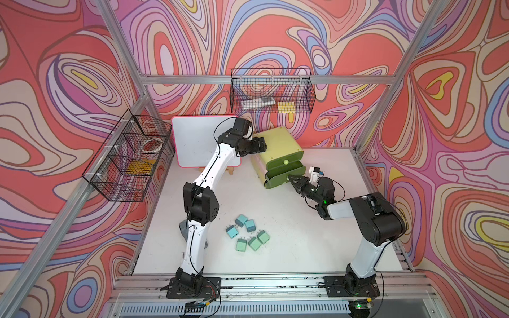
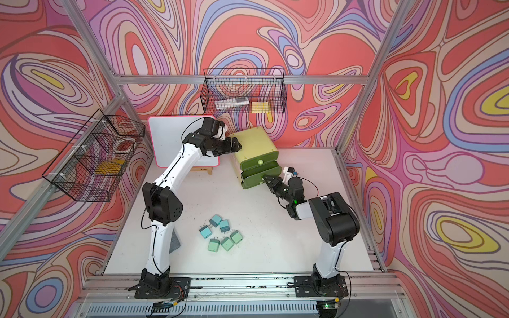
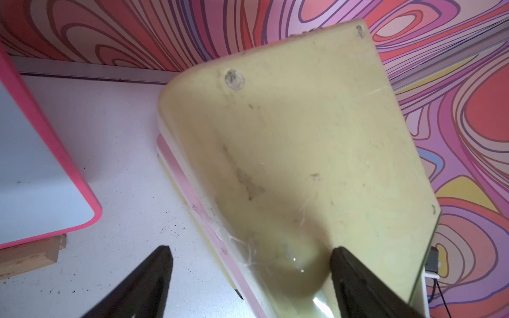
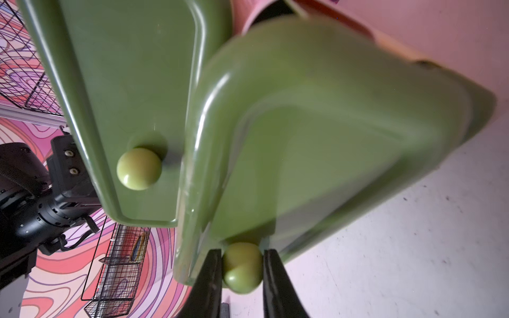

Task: Place the plugs into the drawer by color
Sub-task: Open the drawer in the storage box.

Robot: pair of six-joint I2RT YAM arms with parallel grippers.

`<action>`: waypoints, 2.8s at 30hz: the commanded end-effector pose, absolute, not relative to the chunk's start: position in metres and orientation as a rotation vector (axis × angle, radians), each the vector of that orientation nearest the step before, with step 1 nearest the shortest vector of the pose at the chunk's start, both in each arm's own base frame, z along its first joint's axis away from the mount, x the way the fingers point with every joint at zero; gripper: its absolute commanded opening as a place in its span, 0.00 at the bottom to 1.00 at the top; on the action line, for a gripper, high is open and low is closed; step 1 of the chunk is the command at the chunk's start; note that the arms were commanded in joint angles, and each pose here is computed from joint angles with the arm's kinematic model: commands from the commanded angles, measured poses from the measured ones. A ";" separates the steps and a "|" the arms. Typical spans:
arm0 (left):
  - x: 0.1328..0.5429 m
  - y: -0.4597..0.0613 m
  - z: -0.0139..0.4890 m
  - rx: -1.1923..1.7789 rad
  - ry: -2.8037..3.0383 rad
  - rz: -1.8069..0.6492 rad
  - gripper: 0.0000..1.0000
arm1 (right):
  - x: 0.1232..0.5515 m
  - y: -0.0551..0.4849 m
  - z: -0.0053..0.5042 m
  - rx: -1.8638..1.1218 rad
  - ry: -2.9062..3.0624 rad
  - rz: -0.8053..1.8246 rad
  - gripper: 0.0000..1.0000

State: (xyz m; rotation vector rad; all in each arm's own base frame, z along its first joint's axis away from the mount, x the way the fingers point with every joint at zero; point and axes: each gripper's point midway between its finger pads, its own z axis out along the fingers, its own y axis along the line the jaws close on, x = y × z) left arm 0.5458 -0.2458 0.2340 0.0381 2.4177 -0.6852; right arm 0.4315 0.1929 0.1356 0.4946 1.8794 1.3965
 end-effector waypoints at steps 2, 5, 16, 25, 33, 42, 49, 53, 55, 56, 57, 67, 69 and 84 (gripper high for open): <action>0.550 -0.242 0.210 0.013 2.470 -0.661 0.89 | 0.415 0.193 0.141 0.451 1.895 1.356 0.12; 0.549 -0.242 0.210 0.010 2.471 -0.666 0.89 | 0.406 0.191 0.141 0.446 1.912 1.329 0.12; 0.547 -0.241 0.211 0.008 2.466 -0.673 0.88 | 0.388 0.186 0.128 0.444 1.974 1.272 0.12; 0.546 -0.242 0.211 0.009 2.470 -0.674 0.88 | 0.381 0.184 0.122 0.438 2.006 1.243 0.13; 0.546 -0.243 0.210 0.013 2.470 -0.672 0.88 | 0.379 0.184 0.118 0.436 2.021 1.237 0.13; 0.545 -0.243 0.209 0.014 2.476 -0.677 0.88 | 0.373 0.180 0.124 0.418 2.037 1.197 0.13; 0.544 -0.246 0.209 0.021 2.475 -0.679 0.88 | 0.370 0.177 0.124 0.400 2.056 1.161 0.13; 0.543 -0.246 0.210 0.020 2.474 -0.680 0.88 | 0.368 0.179 0.128 0.353 2.080 1.133 0.16; 0.543 -0.246 0.211 0.020 2.473 -0.681 0.88 | 0.366 0.179 0.131 0.321 2.094 1.107 0.20; 0.543 -0.246 0.211 0.020 2.471 -0.682 0.88 | 0.365 0.180 0.133 0.300 2.102 1.086 0.22; 0.543 -0.246 0.211 0.021 2.473 -0.682 0.88 | 0.364 0.181 0.135 0.276 2.113 1.057 0.24; 0.542 -0.246 0.213 0.023 2.469 -0.680 0.88 | 0.349 0.230 0.178 -0.197 2.193 0.535 0.37; 0.543 -0.246 0.213 0.025 2.468 -0.679 0.88 | 0.351 0.240 0.182 -0.277 2.199 0.439 0.37; 0.542 -0.245 0.214 0.029 2.468 -0.672 0.88 | 0.399 0.293 0.172 -0.626 2.277 0.044 0.42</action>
